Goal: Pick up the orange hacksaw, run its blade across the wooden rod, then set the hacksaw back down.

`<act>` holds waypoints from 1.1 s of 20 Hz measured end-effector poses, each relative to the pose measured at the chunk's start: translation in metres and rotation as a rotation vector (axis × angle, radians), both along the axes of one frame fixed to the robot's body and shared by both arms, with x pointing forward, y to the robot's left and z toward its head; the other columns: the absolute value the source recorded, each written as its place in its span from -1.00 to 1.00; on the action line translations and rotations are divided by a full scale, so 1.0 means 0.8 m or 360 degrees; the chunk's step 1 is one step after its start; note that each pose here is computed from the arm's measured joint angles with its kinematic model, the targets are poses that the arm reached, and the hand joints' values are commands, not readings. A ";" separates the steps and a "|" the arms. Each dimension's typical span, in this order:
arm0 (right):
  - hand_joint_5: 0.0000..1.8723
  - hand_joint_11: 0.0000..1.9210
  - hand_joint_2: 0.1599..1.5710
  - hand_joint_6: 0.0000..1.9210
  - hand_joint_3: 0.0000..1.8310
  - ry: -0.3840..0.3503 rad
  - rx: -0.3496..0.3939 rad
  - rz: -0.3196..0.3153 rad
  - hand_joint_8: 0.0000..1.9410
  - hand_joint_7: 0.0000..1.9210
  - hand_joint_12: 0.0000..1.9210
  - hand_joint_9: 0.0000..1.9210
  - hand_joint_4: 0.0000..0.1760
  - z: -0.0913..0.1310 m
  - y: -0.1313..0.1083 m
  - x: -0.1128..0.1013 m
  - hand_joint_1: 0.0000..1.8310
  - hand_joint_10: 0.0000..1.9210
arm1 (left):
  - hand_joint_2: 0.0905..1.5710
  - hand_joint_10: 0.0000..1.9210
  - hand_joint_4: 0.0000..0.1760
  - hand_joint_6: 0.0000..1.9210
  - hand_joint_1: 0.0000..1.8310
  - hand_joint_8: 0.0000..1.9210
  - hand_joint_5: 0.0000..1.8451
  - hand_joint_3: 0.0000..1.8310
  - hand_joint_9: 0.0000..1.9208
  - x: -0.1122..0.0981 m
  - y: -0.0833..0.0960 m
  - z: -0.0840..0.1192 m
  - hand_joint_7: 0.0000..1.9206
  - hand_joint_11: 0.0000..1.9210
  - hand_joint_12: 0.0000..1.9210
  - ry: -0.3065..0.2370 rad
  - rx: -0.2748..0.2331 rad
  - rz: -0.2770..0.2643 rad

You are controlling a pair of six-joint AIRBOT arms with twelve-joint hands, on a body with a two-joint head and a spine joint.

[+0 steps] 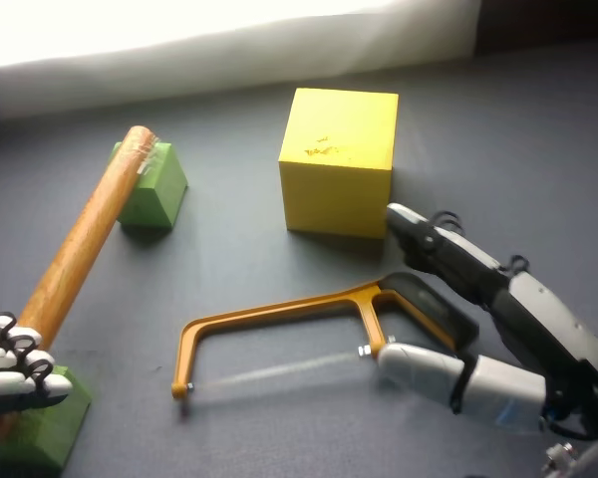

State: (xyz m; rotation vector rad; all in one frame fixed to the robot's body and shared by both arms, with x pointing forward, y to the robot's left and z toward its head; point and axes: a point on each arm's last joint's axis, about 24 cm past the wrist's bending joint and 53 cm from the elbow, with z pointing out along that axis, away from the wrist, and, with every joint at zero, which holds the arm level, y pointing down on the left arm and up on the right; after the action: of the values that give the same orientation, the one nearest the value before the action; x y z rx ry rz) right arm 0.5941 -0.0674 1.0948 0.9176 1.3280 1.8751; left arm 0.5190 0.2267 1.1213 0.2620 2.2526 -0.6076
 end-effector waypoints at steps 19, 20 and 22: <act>-0.85 -1.00 0.20 -1.00 -0.99 -0.0439 -0.0205 0.0041 -1.00 -0.88 -0.26 -0.90 -1.00 0.139 -0.019 0.036 -0.23 -1.00 | 0.63 -1.00 -1.00 -1.00 -0.94 -1.00 -0.88 -1.00 -0.96 0.004 -0.017 0.013 -0.92 -1.00 -0.90 -0.0063 -0.0074 -0.0115; -0.84 -1.00 0.19 -0.99 -0.99 -0.0503 -0.0258 0.0074 -1.00 -0.87 -0.25 -0.89 -1.00 0.153 -0.015 0.036 -0.21 -0.99 | 0.63 -1.00 -1.00 -1.00 -0.93 -1.00 -0.88 -1.00 -0.96 0.006 -0.021 0.017 -0.92 -1.00 -0.89 -0.0082 -0.0095 -0.0140; -0.82 -1.00 0.21 -0.99 -0.99 -0.0618 -0.0350 0.0150 -1.00 -0.87 -0.23 -0.88 -1.00 0.175 -0.003 0.032 -0.23 -0.99 | 0.64 -1.00 -1.00 -1.00 -0.94 -1.00 -0.88 -1.00 -0.96 0.009 -0.026 0.027 -0.92 -1.00 -0.92 -0.0118 -0.0146 -0.0195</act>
State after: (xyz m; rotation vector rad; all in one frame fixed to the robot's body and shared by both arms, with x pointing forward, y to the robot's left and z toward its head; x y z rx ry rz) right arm 0.6195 -0.0696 1.2350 0.3608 1.3159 1.8161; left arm 0.5266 0.2056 1.1430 0.3727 2.1426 -0.7517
